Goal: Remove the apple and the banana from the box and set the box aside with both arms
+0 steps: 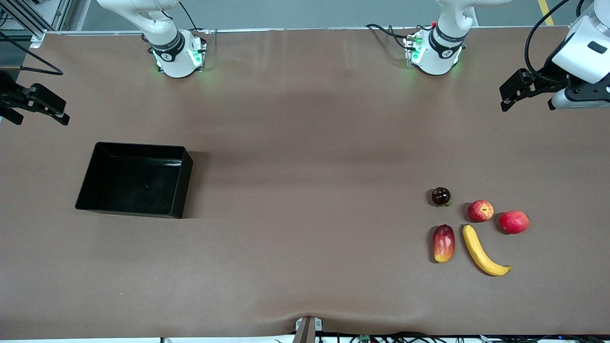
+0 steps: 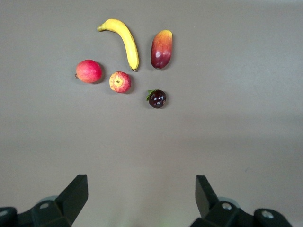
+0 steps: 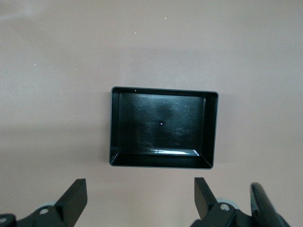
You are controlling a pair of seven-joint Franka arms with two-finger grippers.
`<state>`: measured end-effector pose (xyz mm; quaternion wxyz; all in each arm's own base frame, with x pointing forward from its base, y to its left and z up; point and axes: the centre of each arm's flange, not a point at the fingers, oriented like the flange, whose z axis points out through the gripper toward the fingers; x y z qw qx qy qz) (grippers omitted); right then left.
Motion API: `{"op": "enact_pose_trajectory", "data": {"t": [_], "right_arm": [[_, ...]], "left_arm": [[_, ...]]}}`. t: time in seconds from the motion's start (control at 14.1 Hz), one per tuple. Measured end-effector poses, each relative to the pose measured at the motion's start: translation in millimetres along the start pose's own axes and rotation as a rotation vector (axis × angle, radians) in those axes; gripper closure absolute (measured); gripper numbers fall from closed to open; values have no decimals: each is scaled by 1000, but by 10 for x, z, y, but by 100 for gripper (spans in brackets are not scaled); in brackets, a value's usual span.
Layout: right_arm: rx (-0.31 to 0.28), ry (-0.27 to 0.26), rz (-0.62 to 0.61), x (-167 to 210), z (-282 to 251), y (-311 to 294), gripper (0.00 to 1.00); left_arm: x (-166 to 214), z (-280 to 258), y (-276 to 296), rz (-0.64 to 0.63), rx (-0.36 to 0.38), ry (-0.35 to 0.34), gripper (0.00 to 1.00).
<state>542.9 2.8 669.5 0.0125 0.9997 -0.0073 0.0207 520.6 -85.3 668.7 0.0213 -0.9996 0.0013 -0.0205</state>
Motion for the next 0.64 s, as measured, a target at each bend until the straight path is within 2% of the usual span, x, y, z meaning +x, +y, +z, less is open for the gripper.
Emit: {"op": "enact_pose_trajectory", "data": {"t": [0.64], "right_arm": [[14, -6, 18, -5, 4, 88, 0]], "left_arm": [[2, -33, -16, -3, -1, 7, 0]]}}
